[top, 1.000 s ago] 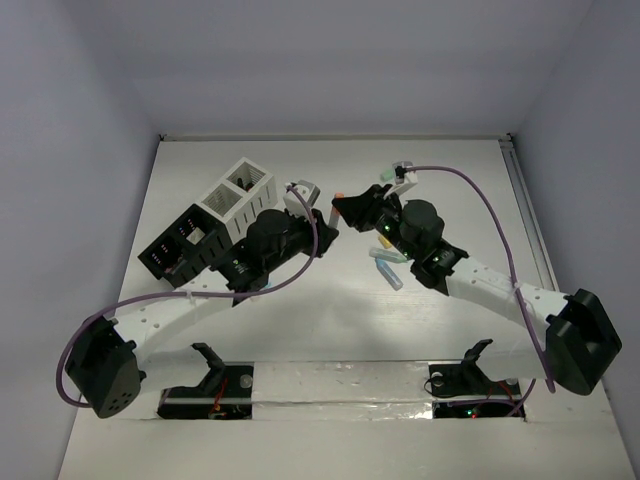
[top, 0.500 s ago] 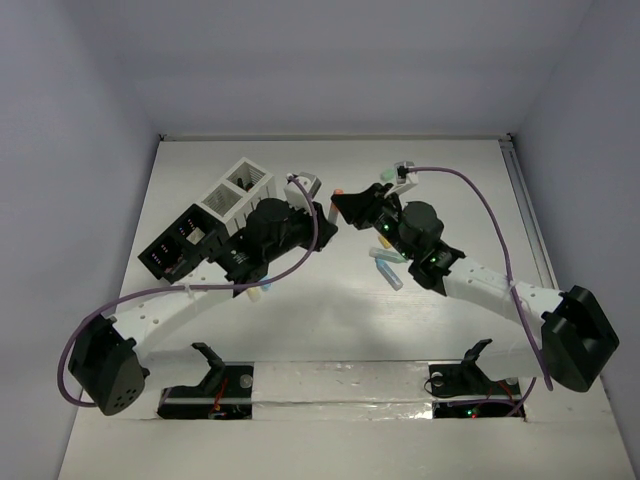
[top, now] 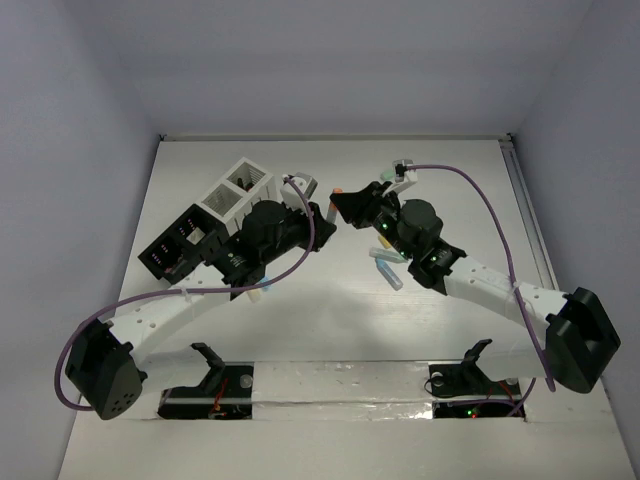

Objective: Sort the stationery into containers
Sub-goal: Close the pen cap on the pen, then place the pen in the storage box.

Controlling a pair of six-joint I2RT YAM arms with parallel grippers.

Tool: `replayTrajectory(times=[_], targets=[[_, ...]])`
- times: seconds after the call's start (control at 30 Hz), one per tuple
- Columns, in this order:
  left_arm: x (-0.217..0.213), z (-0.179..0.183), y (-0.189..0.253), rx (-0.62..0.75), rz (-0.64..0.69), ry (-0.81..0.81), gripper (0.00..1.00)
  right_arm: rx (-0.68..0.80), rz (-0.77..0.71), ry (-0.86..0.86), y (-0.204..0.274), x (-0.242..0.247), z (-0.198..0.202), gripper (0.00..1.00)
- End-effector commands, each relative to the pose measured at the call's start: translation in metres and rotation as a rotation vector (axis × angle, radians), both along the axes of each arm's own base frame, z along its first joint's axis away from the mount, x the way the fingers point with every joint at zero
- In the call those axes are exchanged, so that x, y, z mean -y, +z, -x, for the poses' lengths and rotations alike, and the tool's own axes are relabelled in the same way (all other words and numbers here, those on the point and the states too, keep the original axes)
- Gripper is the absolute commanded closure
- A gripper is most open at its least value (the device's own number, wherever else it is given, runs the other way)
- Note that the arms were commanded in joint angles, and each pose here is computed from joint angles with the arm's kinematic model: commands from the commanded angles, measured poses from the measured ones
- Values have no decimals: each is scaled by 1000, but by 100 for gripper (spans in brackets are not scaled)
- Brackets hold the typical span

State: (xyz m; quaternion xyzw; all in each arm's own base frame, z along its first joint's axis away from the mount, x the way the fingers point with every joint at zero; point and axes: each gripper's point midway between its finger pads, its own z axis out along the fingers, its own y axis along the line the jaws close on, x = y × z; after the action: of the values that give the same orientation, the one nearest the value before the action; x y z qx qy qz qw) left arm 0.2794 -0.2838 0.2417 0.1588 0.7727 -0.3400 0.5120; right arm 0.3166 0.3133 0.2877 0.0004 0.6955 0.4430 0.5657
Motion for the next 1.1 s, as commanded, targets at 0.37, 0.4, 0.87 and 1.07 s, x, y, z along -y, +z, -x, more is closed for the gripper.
replayTrajectory(times=[0.37,0.4,0.87,1.07], targets=[[-73,-4,109,293,358,283,100,-185,163,319,-62,-71,41,100],[-75,-1,104,281,342,286,100,-168,137,325,-49,-78,36,100],[-130,41,101,263,294,381,29,-171,-26,397,-11,-159,-14,100],[-162,67,109,270,302,430,1,-174,-53,370,-15,-190,-47,100]])
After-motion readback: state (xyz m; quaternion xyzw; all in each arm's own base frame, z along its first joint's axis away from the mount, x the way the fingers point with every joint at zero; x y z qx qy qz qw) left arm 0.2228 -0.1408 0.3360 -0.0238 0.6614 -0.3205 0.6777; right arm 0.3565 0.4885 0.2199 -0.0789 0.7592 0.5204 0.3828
